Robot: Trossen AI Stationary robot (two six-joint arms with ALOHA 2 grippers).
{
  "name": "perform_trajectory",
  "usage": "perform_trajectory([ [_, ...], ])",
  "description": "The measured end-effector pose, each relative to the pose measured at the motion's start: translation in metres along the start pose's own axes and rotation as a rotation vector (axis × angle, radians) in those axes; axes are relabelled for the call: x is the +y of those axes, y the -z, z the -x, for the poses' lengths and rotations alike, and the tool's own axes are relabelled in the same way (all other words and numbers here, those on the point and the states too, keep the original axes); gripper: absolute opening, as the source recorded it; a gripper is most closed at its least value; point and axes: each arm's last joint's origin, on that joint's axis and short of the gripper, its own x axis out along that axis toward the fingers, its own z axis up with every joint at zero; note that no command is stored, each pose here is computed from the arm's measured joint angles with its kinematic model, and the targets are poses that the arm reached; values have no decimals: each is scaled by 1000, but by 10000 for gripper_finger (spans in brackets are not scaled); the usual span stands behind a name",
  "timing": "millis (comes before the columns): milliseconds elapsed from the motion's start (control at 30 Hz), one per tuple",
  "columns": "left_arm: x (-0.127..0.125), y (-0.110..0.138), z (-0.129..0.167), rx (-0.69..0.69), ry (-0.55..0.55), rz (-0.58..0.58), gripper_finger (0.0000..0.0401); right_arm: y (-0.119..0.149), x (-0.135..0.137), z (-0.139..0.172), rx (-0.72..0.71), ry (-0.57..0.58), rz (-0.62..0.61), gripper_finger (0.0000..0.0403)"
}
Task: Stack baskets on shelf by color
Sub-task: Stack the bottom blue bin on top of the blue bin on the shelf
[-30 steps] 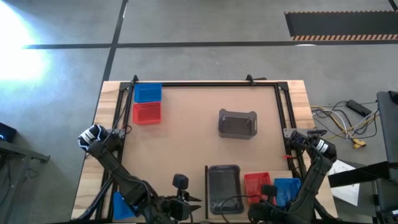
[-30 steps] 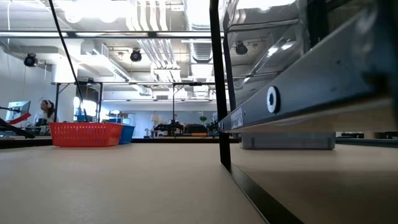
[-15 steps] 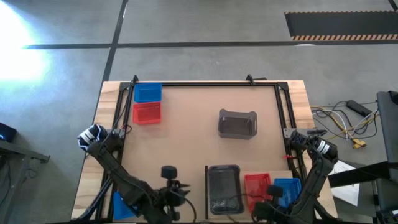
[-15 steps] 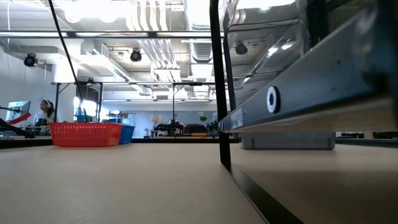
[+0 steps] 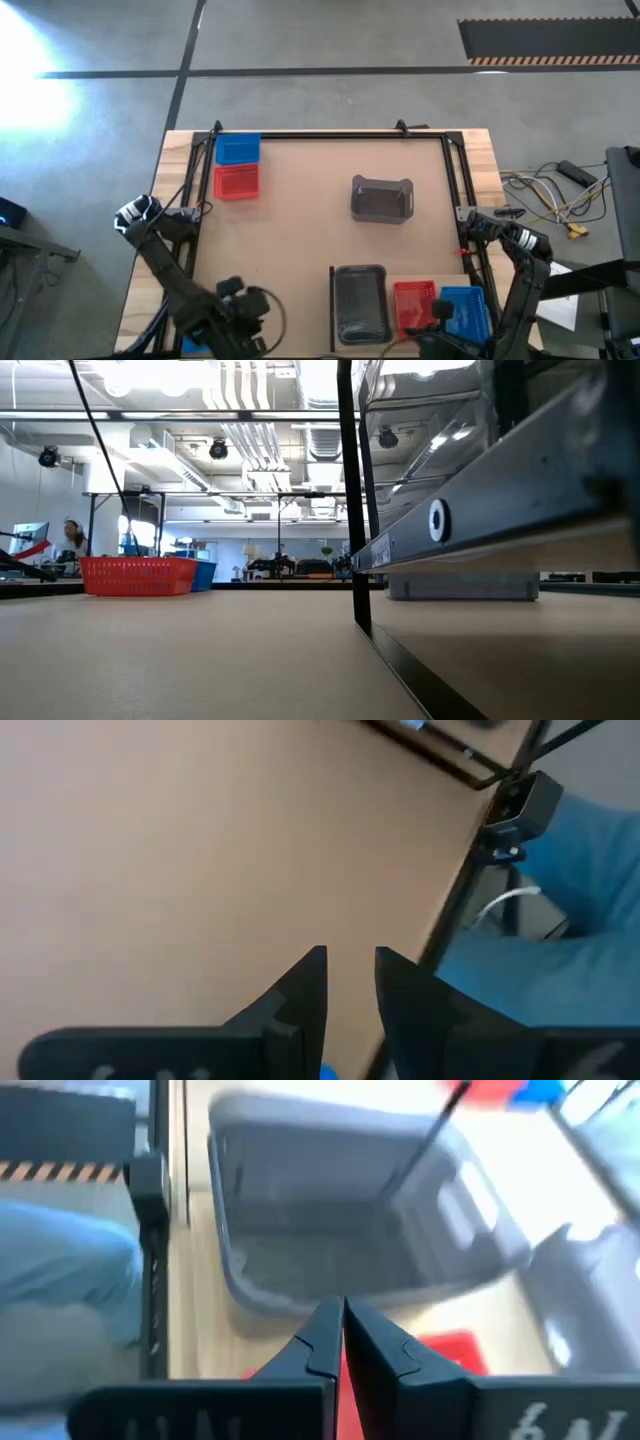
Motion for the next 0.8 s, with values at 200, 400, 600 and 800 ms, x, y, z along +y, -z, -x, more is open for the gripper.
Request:
perform_trajectory([
  [200,9,46,-19,126,-92,354,70,14,12,0,-108,40,111,9],
  [400,28,75,-42,227,-236,502,98,21,19,-6,-101,56,162,9],
  [600,33,80,-56,196,-211,565,194,23,20,-5,-96,53,175,9],
  [800,41,83,-68,140,-248,652,280,23,20,-5,-96,52,173,9],
])
